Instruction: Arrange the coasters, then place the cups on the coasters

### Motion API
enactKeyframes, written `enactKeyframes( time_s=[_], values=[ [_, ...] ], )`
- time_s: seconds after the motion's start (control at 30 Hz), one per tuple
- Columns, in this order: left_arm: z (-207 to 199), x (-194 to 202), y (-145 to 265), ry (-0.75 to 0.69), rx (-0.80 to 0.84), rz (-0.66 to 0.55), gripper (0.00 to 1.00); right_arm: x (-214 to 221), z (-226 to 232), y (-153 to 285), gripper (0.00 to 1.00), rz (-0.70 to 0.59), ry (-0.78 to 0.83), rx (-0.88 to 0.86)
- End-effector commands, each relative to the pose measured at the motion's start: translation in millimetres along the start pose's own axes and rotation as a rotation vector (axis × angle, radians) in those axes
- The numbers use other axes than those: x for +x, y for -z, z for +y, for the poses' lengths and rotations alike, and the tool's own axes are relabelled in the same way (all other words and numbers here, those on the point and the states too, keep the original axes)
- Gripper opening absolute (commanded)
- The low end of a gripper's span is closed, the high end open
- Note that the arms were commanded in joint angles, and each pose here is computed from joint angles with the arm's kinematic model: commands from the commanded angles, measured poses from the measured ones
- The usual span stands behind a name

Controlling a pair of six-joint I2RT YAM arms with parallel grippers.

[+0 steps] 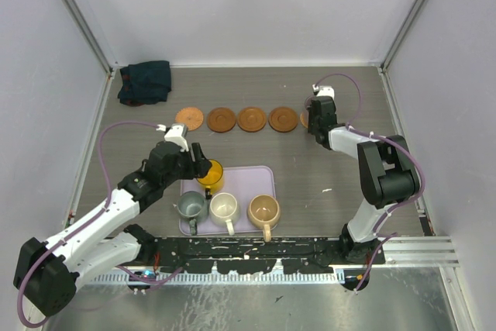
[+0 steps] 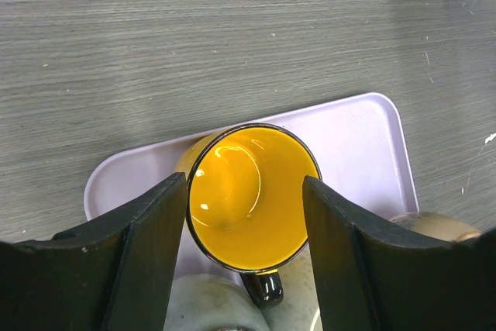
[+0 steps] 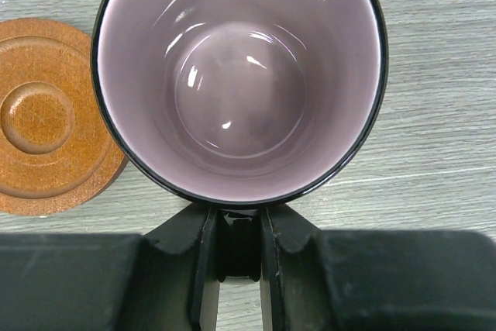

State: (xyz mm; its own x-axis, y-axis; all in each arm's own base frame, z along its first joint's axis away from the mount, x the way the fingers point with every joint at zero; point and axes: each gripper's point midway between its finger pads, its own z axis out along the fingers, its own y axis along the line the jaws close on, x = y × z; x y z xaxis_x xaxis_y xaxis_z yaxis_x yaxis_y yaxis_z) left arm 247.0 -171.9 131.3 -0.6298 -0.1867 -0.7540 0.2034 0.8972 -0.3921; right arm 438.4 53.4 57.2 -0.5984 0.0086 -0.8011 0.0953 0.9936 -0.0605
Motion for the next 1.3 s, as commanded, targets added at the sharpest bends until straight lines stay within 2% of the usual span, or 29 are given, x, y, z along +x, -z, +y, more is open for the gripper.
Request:
enactKeyframes(
  time_s=[0.0, 0.17, 0.23, 0.43, 0.47, 0.6, 0.67, 0.97, 1.07, 1.27],
  values=[
    [-13, -21, 3, -0.013, 0.049, -0.072, 0.62, -50, 2, 2, 0.27, -0.138, -0.069, 0.003],
    [-14, -21, 3, -0.014, 0.051, -0.072, 0.62, -47, 2, 5, 0.35, -0.133, -0.073, 0.004],
    [-14, -21, 3, -0.015, 0.053, -0.072, 0.62, -47, 0, 7, 0.42, -0.135, -0.076, 0.009],
    [-14, -20, 3, -0.014, 0.055, -0.068, 0.62, -43, -3, 11, 0.45, -0.128, -0.078, 0.019],
    [-14, -21, 3, -0.013, 0.054, -0.069, 0.62, -41, -4, 12, 0.49, -0.125, -0.08, 0.018],
    [-14, -22, 5, -0.013, 0.052, -0.076, 0.62, -40, -7, 23, 0.76, -0.131, -0.102, 0.018],
    [-14, -23, 6, -0.012, 0.052, -0.081, 0.62, -42, -8, 32, 0.82, -0.143, -0.119, 0.01],
    [-16, -22, 10, -0.01, 0.063, -0.068, 0.67, -54, 0, 93, 0.83, -0.202, -0.191, -0.11],
    [-20, -17, 13, -0.013, 0.089, -0.047, 0.72, -54, 5, 111, 0.83, -0.205, -0.183, -0.135],
    [-20, -3, 23, -0.035, 0.062, 0.007, 0.73, -48, 23, 138, 0.82, -0.198, -0.139, -0.188]
  ],
)
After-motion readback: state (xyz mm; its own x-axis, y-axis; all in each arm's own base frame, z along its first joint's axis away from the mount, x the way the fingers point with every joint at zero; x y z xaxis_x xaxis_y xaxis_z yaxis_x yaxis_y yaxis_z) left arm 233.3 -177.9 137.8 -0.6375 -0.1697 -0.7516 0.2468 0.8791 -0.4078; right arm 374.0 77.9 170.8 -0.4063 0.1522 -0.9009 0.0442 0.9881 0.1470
